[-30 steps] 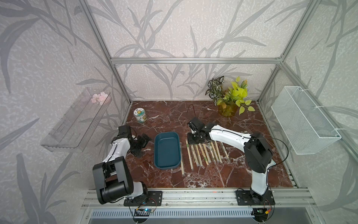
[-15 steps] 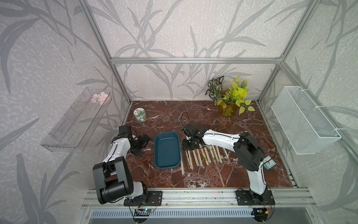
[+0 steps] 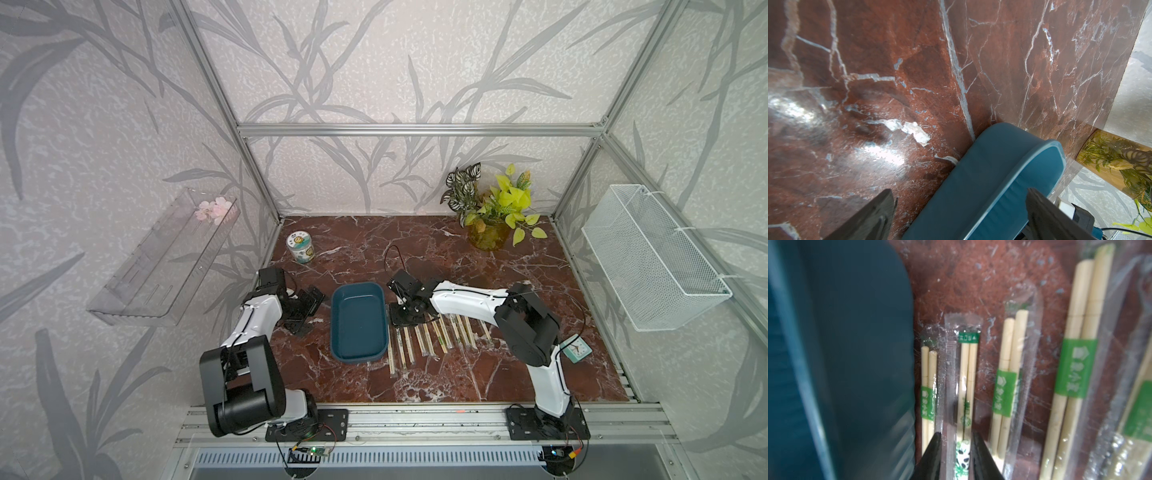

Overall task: Take the paired disposable chopsticks out of the storage box
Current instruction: Place the paired disposable chopsticks at the center of the board, then reset both arms

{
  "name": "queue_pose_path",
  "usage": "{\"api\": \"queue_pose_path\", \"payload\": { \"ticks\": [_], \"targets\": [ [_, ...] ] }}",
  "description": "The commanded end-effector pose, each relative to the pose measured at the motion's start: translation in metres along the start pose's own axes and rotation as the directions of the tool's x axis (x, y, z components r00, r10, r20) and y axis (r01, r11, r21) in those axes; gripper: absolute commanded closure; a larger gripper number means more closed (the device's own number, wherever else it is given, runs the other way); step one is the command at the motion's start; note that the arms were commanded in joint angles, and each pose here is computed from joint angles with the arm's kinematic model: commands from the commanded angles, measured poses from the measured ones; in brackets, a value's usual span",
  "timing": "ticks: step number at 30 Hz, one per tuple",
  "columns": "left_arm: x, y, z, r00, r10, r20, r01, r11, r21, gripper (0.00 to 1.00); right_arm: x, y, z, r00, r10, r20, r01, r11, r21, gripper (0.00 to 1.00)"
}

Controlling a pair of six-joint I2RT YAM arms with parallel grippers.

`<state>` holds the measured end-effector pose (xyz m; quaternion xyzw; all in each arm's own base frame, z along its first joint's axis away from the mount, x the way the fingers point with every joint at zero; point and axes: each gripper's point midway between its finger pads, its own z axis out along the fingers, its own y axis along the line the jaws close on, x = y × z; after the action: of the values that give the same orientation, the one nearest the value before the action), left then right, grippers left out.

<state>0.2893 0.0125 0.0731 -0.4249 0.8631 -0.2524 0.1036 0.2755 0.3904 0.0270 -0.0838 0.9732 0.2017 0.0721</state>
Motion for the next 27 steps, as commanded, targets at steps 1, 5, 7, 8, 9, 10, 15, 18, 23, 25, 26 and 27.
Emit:
{"api": "queue_pose_path", "payload": {
  "ticks": [1,5,7,8,9,10,15,18,23,25,26,27],
  "targets": [
    [-0.011,-0.013,-0.01,0.999,0.024,0.043,-0.025,1.0,0.011,0.01,-0.005,0.009,-0.017,1.0,-0.011,0.028,0.011,1.0,-0.023,0.65],
    [-0.022,-0.029,-0.027,0.994,0.068,0.086,-0.07,0.997,0.02,0.01,-0.018,0.019,-0.048,0.996,-0.019,0.088,0.023,0.999,-0.049,0.51],
    [-0.03,-0.039,-0.041,0.986,0.111,0.128,-0.114,0.993,0.016,0.01,-0.027,0.02,-0.068,0.992,-0.013,0.127,0.022,0.997,-0.068,0.44],
    [-0.036,-0.046,-0.049,0.978,0.14,0.155,-0.144,0.989,0.015,0.01,-0.034,0.021,-0.081,0.988,-0.011,0.154,0.024,0.997,-0.08,0.41],
    [-0.041,-0.051,-0.057,0.97,0.163,0.182,-0.167,0.986,0.006,0.01,-0.039,0.019,-0.093,0.984,-0.009,0.177,0.025,0.996,-0.085,0.39],
    [-0.046,-0.055,-0.064,0.96,0.185,0.209,-0.188,0.982,-0.004,0.01,-0.045,0.016,-0.103,0.98,-0.004,0.198,0.023,0.996,-0.09,0.37],
    [-0.076,-0.067,-0.1,0.873,0.305,0.38,-0.288,0.952,-0.103,0.01,-0.077,-0.017,-0.155,0.949,0.012,0.314,0.016,0.996,-0.085,0.01],
    [-0.09,-0.061,-0.107,0.83,0.378,0.41,-0.32,0.925,-0.206,0.01,-0.093,-0.047,-0.182,0.922,-0.011,0.387,0.032,0.998,-0.048,0.01],
    [-0.111,-0.054,-0.117,0.714,0.461,0.527,-0.346,0.887,-0.307,0.01,-0.115,-0.107,-0.214,0.86,0.015,0.511,-0.021,1.0,0.006,0.01],
    [-0.114,-0.051,-0.121,0.666,0.483,0.569,-0.349,0.876,-0.334,0.01,-0.12,-0.132,-0.226,0.816,-0.008,0.578,-0.032,0.998,0.059,0.01],
    [-0.114,-0.051,-0.122,0.641,0.499,0.583,-0.361,0.866,-0.345,0.01,-0.124,-0.142,-0.234,0.779,-0.036,0.626,-0.022,0.996,0.085,0.01],
    [-0.112,-0.051,-0.121,0.608,0.524,0.596,-0.383,0.852,-0.358,0.01,-0.127,-0.156,-0.241,0.74,-0.064,0.669,-0.03,0.991,0.128,0.01]
  ]
}}
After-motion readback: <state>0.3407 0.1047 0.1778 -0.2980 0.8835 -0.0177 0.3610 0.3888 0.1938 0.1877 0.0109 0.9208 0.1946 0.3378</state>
